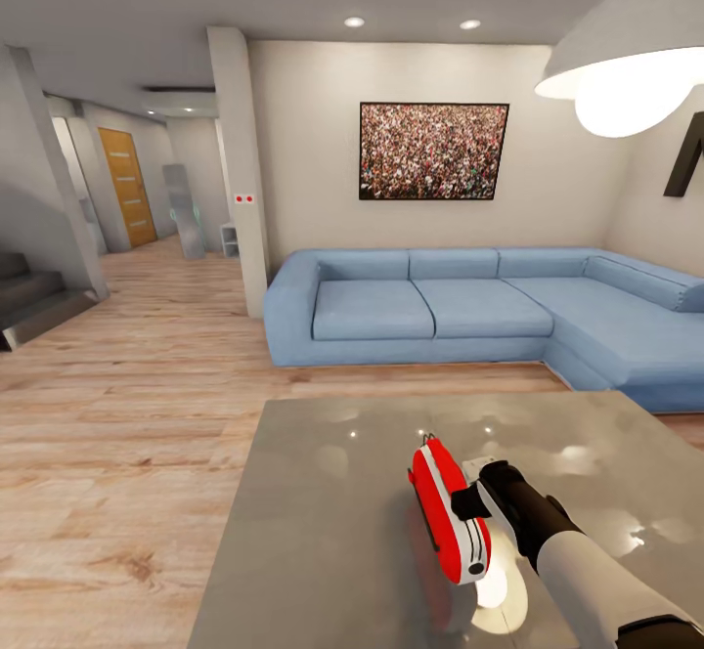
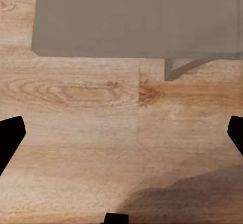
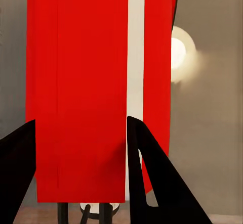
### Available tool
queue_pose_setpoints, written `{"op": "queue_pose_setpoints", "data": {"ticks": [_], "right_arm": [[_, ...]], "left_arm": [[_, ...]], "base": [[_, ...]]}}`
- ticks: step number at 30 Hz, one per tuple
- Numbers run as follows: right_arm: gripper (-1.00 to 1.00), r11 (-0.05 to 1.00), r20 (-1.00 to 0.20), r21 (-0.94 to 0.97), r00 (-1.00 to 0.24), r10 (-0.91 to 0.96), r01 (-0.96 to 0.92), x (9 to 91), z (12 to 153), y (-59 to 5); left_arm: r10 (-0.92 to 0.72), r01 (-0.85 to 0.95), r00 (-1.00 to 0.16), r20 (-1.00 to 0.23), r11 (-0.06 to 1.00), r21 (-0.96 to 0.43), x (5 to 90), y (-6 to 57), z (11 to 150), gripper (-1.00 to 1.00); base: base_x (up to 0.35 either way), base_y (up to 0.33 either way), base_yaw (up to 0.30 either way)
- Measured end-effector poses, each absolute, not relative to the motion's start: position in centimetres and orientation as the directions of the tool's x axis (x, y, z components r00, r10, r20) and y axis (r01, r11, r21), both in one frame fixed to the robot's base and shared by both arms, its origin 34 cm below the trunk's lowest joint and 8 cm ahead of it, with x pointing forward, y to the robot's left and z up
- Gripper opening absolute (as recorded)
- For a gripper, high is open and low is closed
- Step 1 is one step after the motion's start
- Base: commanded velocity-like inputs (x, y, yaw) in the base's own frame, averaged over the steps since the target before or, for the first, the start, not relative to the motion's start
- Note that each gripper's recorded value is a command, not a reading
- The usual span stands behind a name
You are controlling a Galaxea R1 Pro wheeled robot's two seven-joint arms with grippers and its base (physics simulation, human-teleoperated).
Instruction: Turn on the radio receiver that's on the table in the living room.
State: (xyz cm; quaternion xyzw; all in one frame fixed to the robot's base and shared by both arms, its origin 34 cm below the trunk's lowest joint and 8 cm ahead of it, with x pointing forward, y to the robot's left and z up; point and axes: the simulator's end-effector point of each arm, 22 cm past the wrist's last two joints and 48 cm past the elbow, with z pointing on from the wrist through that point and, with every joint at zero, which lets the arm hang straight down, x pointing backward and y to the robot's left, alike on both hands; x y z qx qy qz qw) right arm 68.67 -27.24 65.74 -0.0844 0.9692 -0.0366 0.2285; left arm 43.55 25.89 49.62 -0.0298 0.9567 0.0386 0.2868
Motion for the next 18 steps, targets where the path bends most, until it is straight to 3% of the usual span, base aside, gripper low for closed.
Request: {"op": "queue_pose_setpoints", "data": {"ticks": [18], "right_arm": [[-1.00, 0.982, -0.450, -0.114, -0.874, -0.185, -0.149, 69.2, 69.1, -27.2]], "left_arm": [[-0.029, -0.075, -0.835, -0.550, 0.995, 0.061, 43.7, 25.9, 52.7, 1.00]], "base": [[0.000, 0.000, 0.000]]}}
